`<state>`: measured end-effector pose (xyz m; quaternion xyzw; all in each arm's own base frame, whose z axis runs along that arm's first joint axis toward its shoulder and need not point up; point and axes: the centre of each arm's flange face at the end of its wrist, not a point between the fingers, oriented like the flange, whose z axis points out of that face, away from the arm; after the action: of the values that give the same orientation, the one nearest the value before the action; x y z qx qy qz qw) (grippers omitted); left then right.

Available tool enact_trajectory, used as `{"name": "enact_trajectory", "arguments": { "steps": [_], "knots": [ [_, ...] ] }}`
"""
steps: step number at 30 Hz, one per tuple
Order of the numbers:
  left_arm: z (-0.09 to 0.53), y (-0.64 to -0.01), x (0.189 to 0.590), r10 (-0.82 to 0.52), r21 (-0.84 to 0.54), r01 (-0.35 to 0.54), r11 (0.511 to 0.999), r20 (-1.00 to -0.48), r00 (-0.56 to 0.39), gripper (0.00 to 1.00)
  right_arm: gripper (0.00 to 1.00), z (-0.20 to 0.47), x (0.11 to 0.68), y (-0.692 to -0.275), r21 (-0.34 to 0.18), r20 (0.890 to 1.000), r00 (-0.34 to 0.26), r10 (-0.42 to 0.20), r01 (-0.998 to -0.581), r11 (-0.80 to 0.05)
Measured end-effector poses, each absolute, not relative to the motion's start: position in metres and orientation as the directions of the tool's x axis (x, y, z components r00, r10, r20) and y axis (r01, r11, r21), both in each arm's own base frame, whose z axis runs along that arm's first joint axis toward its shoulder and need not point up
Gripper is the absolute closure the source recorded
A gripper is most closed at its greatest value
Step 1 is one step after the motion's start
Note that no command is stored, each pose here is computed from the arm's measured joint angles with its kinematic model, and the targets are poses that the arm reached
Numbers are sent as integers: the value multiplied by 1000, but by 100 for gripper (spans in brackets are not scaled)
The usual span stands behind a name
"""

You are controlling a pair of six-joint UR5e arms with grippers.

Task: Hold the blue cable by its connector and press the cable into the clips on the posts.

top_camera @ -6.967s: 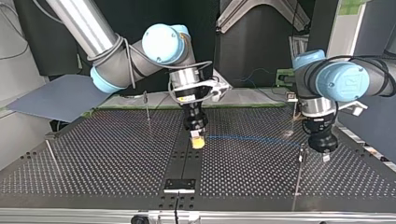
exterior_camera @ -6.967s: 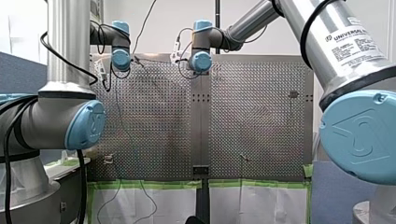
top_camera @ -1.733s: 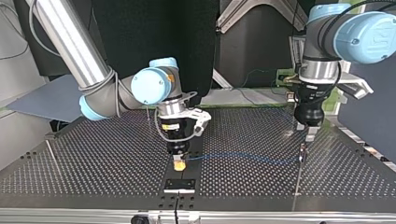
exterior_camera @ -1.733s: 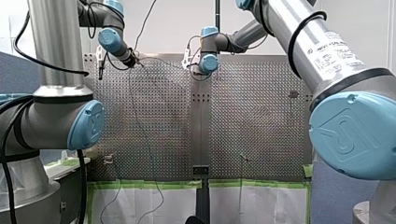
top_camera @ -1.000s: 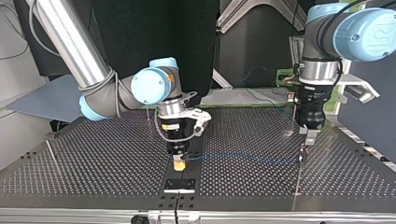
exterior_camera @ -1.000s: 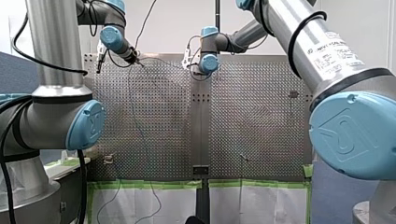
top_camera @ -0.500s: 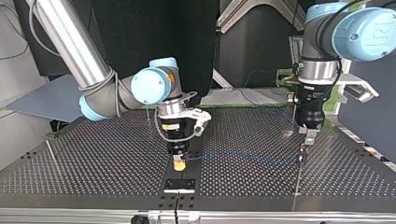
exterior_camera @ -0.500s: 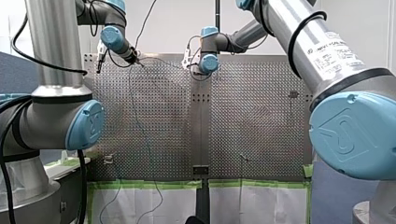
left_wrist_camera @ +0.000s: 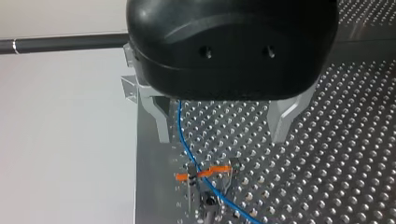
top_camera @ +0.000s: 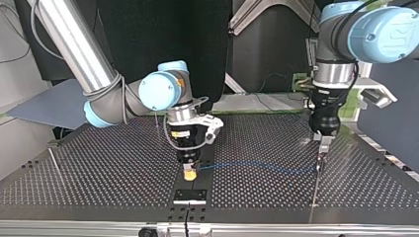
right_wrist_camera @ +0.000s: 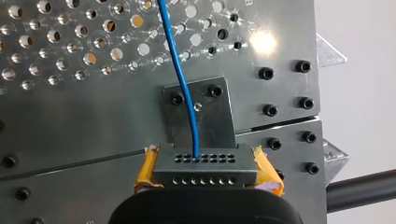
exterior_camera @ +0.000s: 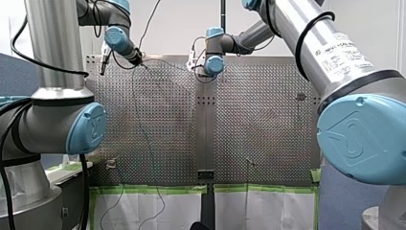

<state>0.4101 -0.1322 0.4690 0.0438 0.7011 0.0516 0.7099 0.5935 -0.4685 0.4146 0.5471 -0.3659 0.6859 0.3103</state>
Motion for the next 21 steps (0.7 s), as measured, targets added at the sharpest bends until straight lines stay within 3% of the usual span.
{"name": "enact_trajectory", "arguments": {
  "steps": [11, 21],
  "knots": [
    [476, -162, 410, 107, 111, 92, 990, -993, 42, 1, 100, 414, 593, -468, -152, 980, -198, 28, -830, -537],
    [487, -191, 425, 104, 110, 101, 989, -993, 61, 1, 100, 414, 591, -471, -151, 980, -197, 29, -831, -535]
  ]
}}
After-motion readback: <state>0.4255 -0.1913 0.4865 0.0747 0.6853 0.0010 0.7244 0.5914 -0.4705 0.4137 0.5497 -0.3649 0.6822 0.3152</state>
